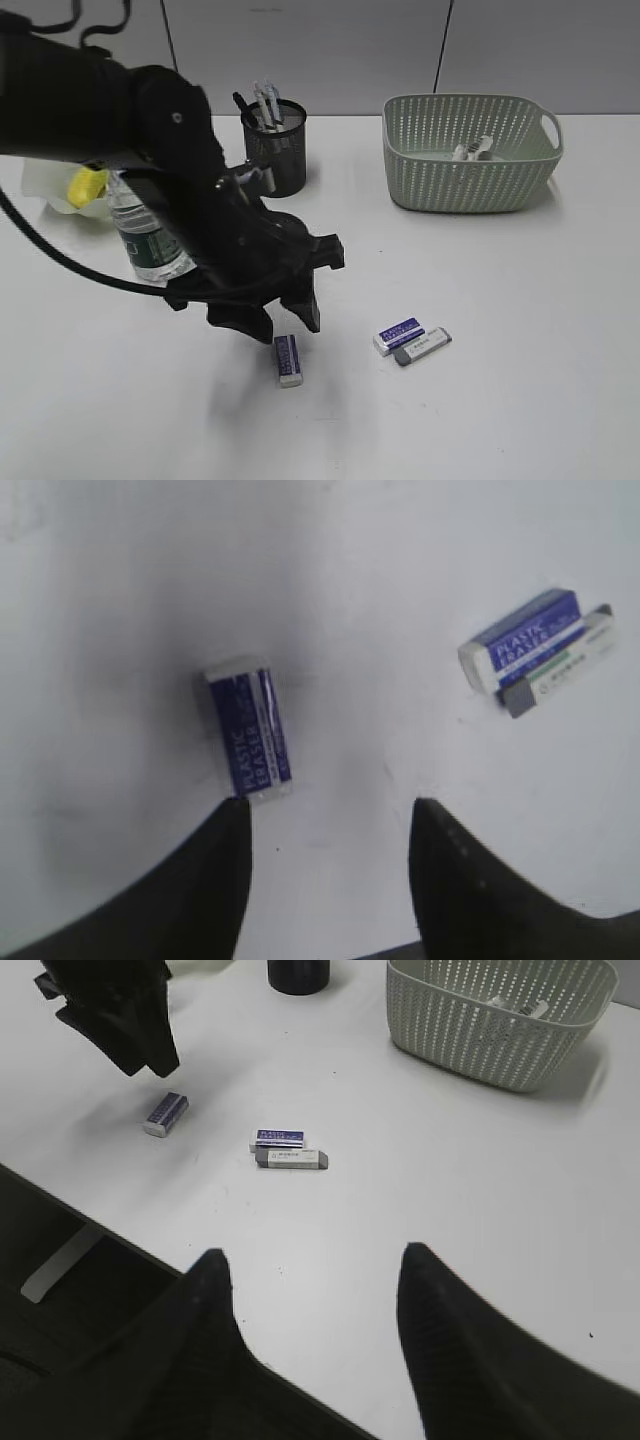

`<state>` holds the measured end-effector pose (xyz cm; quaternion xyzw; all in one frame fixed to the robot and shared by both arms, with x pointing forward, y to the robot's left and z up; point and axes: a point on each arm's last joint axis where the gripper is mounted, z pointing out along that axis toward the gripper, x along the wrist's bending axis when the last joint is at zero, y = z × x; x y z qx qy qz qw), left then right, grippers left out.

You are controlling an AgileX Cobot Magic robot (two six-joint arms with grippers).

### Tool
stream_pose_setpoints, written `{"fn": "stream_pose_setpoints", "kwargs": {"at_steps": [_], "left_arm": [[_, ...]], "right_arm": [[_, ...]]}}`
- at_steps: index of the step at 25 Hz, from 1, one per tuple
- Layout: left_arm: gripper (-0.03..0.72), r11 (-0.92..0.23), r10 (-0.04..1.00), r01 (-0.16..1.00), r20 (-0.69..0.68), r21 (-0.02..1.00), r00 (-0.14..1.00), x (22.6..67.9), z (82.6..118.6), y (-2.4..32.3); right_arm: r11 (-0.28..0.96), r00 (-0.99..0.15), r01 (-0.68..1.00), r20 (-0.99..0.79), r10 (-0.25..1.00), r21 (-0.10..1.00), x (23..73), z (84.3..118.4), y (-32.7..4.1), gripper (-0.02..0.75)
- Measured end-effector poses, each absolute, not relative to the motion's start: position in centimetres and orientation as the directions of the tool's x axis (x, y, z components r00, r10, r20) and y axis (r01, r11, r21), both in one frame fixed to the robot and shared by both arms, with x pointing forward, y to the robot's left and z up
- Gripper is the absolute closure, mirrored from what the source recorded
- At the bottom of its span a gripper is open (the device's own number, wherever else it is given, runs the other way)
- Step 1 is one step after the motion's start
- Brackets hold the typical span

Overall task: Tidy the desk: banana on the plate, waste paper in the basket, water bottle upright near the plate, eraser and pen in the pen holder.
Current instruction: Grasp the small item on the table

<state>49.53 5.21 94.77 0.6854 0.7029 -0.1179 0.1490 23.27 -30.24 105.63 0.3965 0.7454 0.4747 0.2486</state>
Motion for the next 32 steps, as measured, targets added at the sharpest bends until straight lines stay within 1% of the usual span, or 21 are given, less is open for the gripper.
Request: {"fn": "stream_pose_setpoints", "kwargs": {"at_steps": [5, 9, 15, 20, 22, 26, 32], "left_arm": [[0.307, 0.040, 0.963, 0.999, -0.267, 0.001, -0.038, 51.4, 93.7, 4.0], [0.307, 0.047, 0.983, 0.995, -0.174, -0.083, -0.061, 52.2, 92.0, 3.5], [0.307, 0.044, 0.986, 0.993, -0.155, -0.109, -0.060, 53.0, 91.3, 2.7], [0.308, 0.045, 0.992, 0.986, -0.108, -0.164, -0.063, 52.9, 89.3, 2.7], [0.335, 0.044, 0.993, 0.985, -0.100, -0.165, -0.061, 52.9, 89.1, 2.8], [0.518, 0.028, 0.995, 0.990, -0.090, -0.141, -0.041, 53.2, 89.1, 2.9], [0.514, -0.004, 0.995, 0.991, -0.095, -0.135, -0.009, 53.3, 89.4, 2.8]], "right_arm": [[0.235, -0.562, 0.355, 0.006, 0.827, 0.905, 23.3, 105.6, -30.2, 0.312], [0.235, -0.562, 0.355, 0.005, 0.827, 0.905, 23.3, 105.6, -30.2, 0.312], [0.235, -0.562, 0.355, 0.005, 0.827, 0.905, 23.3, 105.6, -30.2, 0.312], [0.235, -0.562, 0.355, 0.005, 0.827, 0.905, 23.3, 105.6, -30.2, 0.312], [0.235, -0.562, 0.355, 0.005, 0.827, 0.905, 23.3, 105.6, -30.2, 0.312], [0.235, -0.562, 0.355, 0.005, 0.827, 0.905, 23.3, 105.6, -30.2, 0.312], [0.235, -0.562, 0.355, 0.005, 0.827, 0.905, 23.3, 105.6, -30.2, 0.312]]}}
